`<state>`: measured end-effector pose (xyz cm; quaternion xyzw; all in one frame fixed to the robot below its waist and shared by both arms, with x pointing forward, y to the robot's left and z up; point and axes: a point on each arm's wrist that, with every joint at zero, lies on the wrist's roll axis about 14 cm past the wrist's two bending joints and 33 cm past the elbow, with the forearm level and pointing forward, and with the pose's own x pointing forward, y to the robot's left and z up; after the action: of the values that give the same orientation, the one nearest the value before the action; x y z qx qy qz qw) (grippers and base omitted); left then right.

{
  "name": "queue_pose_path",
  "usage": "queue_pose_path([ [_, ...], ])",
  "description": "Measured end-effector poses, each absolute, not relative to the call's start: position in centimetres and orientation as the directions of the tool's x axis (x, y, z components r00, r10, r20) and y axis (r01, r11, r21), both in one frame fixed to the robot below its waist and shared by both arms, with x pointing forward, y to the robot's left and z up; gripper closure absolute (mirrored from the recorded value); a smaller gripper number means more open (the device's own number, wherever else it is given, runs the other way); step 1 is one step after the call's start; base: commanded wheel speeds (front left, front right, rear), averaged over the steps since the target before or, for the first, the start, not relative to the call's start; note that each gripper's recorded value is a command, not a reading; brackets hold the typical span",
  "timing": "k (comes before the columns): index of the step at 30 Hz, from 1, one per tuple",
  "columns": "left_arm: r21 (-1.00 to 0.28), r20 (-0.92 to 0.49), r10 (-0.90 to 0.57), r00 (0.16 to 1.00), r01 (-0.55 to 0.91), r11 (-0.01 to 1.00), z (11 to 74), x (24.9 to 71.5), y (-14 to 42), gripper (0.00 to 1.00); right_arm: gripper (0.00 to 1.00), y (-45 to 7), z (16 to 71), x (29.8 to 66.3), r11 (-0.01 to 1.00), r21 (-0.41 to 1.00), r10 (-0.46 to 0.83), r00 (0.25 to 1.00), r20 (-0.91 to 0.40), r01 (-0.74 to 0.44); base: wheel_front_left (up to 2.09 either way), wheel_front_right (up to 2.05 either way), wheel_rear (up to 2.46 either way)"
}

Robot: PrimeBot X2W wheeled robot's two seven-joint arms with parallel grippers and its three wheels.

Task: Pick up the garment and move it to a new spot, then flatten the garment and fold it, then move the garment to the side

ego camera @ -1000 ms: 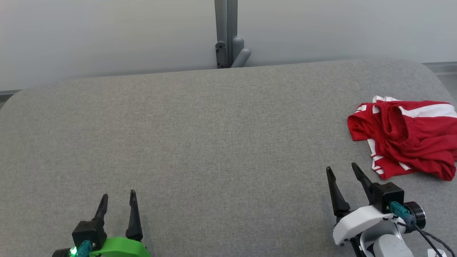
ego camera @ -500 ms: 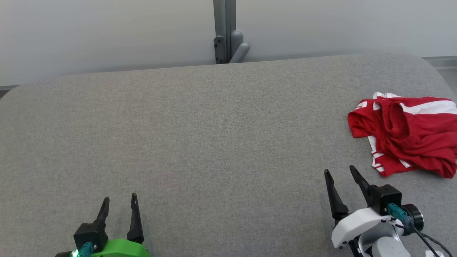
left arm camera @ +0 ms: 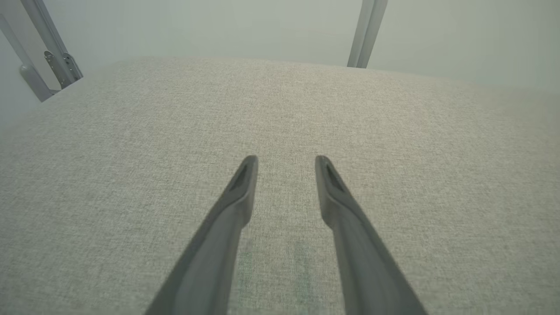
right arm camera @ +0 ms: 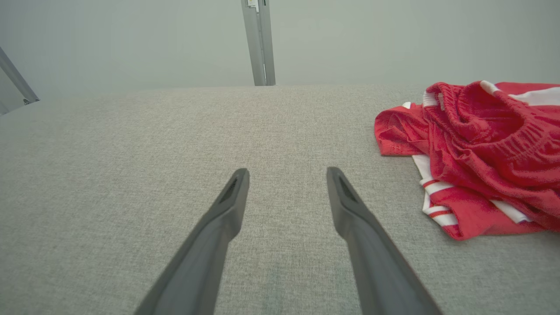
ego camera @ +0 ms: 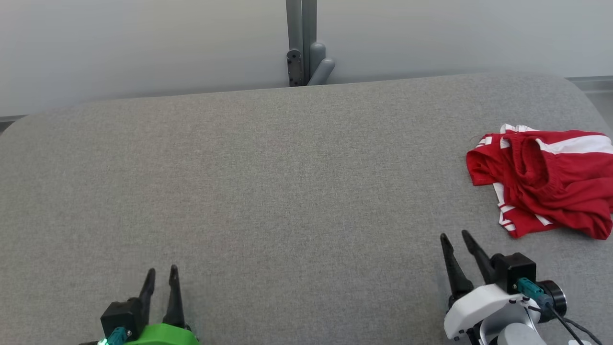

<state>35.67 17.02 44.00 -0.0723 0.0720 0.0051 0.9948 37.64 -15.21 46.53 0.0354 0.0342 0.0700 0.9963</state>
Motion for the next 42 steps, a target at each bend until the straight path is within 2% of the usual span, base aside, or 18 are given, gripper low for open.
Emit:
queue_pose_path([
  [6,-0.157,-0.204,0.006,0.979,-0.039,0.987,42.4,35.0,17.1,1.00,1.00,-15.4,44.3,36.5,0.987,0.107,0.131,0.982,-0.136,-0.117,0.00,0.00,0.00],
  [17,-0.364,-0.230,0.043,0.972,-0.127,0.923,42.6,35.2,18.1,1.00,1.00,-16.6,44.8,36.8,0.947,0.321,0.066,0.988,-0.141,-0.017,0.00,0.00,0.00],
  [31,-0.570,-0.242,0.056,0.969,-0.188,0.800,43.2,35.6,18.7,1.00,1.00,-17.7,45.4,37.1,0.839,0.541,0.020,0.990,-0.143,0.061,0.00,0.00,0.00],
  [42,-0.676,-0.234,0.057,0.971,-0.204,0.708,43.9,36.1,19.0,1.00,1.00,-18.2,45.9,37.4,0.750,0.655,0.003,0.990,-0.140,0.090,0.00,0.00,0.00],
])
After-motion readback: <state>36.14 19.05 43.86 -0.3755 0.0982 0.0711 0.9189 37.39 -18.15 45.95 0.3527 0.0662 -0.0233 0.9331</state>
